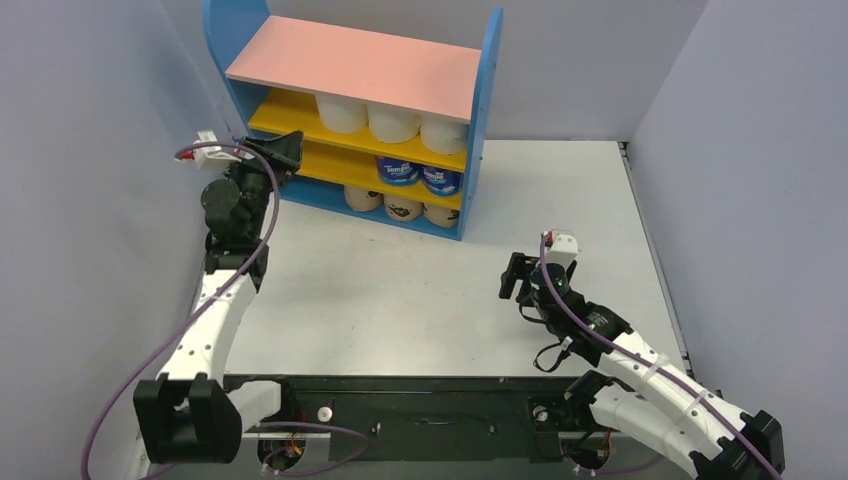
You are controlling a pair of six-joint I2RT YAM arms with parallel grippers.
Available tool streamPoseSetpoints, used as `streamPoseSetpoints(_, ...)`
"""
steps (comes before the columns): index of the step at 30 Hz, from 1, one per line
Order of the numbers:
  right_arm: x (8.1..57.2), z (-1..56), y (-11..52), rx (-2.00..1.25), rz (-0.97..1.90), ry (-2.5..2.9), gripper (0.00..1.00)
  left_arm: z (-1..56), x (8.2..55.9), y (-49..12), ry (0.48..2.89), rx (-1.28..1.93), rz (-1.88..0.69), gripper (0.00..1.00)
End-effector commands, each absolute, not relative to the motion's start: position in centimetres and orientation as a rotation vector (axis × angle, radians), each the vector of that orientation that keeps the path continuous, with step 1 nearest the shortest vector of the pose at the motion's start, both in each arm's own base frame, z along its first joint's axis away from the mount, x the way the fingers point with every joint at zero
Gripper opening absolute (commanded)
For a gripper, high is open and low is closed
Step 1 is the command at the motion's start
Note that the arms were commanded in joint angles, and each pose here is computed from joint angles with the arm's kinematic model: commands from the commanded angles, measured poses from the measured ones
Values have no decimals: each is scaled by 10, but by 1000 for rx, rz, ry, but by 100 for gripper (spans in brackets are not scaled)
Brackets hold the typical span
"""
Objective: Place and organize the paper towels onto the shelf
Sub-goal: Place the paper towel on the shelf.
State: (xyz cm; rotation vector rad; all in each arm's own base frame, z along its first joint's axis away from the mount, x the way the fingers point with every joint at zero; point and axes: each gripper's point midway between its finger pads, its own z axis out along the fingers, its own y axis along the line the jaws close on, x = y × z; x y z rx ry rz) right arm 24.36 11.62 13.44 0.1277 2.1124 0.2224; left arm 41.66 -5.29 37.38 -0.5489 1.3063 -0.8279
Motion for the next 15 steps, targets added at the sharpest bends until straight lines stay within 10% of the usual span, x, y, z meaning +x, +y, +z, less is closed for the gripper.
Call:
streamPoseSetpoints(1, 248, 150, 117, 165, 264, 2051, 74, 371, 386, -39, 1357, -539, -672, 75)
streamPoseSetpoints(5, 248, 161, 121, 198, 337, 2004, 77, 331, 362, -46, 1560, -570, -558, 99)
streamPoseSetpoints(15, 252, 202, 122, 437, 562, 1779, 86, 275, 298, -9, 1715, -696, -182, 96)
